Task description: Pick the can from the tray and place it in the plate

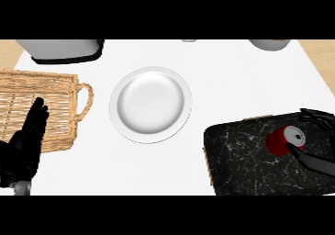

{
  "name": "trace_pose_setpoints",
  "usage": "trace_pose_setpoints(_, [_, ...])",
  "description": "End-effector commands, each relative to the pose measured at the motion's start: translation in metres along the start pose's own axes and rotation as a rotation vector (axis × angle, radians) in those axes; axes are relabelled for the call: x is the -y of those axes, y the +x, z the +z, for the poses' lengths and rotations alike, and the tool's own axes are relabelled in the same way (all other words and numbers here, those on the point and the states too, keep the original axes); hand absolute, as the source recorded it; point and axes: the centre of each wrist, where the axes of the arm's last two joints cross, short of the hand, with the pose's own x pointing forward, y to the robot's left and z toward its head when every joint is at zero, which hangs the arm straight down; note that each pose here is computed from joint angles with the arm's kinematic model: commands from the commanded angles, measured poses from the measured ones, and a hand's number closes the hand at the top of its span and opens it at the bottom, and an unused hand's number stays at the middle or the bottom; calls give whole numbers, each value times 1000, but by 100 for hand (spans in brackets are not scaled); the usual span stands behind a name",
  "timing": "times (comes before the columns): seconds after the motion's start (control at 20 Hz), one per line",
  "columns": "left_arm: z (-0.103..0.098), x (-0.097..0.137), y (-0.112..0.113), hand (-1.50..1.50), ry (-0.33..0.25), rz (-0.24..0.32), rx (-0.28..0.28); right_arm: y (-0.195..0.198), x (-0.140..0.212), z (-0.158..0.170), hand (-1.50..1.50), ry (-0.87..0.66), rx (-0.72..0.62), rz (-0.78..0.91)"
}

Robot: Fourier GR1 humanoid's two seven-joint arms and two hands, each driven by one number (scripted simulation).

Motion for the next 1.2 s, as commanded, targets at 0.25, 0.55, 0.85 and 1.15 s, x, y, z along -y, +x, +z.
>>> trace_pose_setpoints(0.25, [2,49,-18,0,-115,27,-169,16,62,10,-150,195,-22,441])
trace_pose_setpoints(0.55, [2,49,-19,0,-116,15,-170,54,71,-13,-150,301,-142,637])
trace_pose_setpoints(0.85, [5,55,-20,0,-147,23,-193,60,72,-15,-150,525,-354,738])
trace_pose_setpoints(1.15, [-8,58,-6,0,-142,8,-177,56,39,-18,-150,597,-434,744])
